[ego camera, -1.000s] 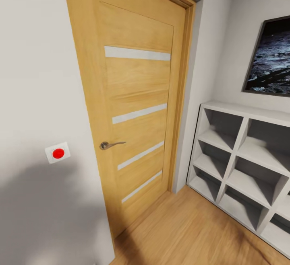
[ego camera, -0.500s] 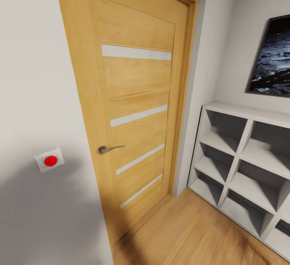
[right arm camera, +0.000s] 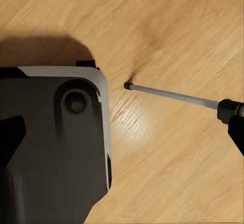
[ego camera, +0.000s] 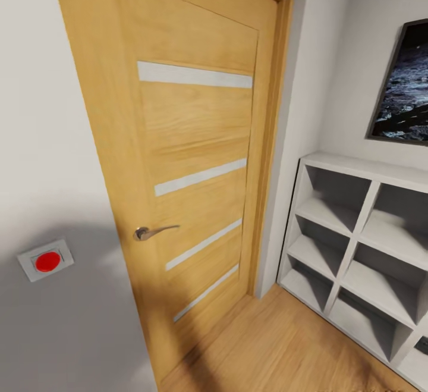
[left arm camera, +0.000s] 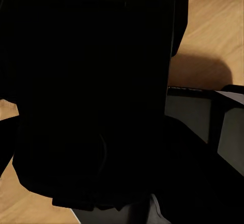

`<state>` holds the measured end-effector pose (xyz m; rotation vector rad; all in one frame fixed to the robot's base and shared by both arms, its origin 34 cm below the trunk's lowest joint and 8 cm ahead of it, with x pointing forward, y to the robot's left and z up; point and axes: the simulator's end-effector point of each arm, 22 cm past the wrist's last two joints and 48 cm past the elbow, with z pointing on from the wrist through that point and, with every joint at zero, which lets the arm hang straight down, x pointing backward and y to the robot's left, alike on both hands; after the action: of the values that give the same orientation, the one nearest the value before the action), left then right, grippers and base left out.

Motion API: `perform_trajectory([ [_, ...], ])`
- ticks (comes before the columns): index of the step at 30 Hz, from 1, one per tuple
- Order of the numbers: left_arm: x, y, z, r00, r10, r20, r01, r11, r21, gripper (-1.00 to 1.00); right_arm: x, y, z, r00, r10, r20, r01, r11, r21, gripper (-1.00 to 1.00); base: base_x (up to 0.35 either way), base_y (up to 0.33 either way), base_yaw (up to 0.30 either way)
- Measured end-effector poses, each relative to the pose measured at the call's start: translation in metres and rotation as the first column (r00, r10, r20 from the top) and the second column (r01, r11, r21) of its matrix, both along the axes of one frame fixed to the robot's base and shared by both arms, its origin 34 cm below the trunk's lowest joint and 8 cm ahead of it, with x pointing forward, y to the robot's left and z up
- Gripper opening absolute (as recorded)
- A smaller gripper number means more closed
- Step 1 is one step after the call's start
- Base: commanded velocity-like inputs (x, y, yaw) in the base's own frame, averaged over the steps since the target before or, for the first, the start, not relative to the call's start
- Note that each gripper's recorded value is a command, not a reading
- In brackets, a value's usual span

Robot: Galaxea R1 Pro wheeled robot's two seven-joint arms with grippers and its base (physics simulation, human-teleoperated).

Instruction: Attach the digital camera to the camera tripod in the bedroom.

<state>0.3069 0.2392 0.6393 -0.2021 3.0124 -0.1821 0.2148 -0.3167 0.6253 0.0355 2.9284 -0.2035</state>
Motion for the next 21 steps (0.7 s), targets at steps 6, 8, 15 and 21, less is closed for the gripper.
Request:
perform_trajectory([
  [6,-0.0004,-0.0009,-0.0001,1.0,0.0,-0.001,0.0,1.0,-0.001,-1.0,0.0,0.0,0.0,1.0,-0.001,0.0,0.001,1.0,0.0,1.0,0.004,0.0,-0.228],
  [8,-0.0004,-0.0011,-0.0001,1.0,0.0,-0.001,0.0,1.0,-0.001,-1.0,-0.0002,0.0,0.0,1.0,-0.001,0.0,0.001,1.0,0.0,1.0,0.001,0.0,-0.239],
  [15,-0.0006,-0.0014,-0.0001,1.0,0.0,-0.001,0.0,1.0,-0.002,-1.0,-0.0003,0.0,0.0,1.0,-0.001,-0.001,0.001,1.0,0.0,1.0,0.0,0.0,-0.241],
  [21,-0.0011,-0.0012,-0.0002,1.0,0.0,-0.002,0.0,1.0,-0.001,-1.0,0.0001,0.0,0.0,1.0,-0.001,0.0,0.001,1.0,0.0,1.0,0.0,0.0,-0.149],
])
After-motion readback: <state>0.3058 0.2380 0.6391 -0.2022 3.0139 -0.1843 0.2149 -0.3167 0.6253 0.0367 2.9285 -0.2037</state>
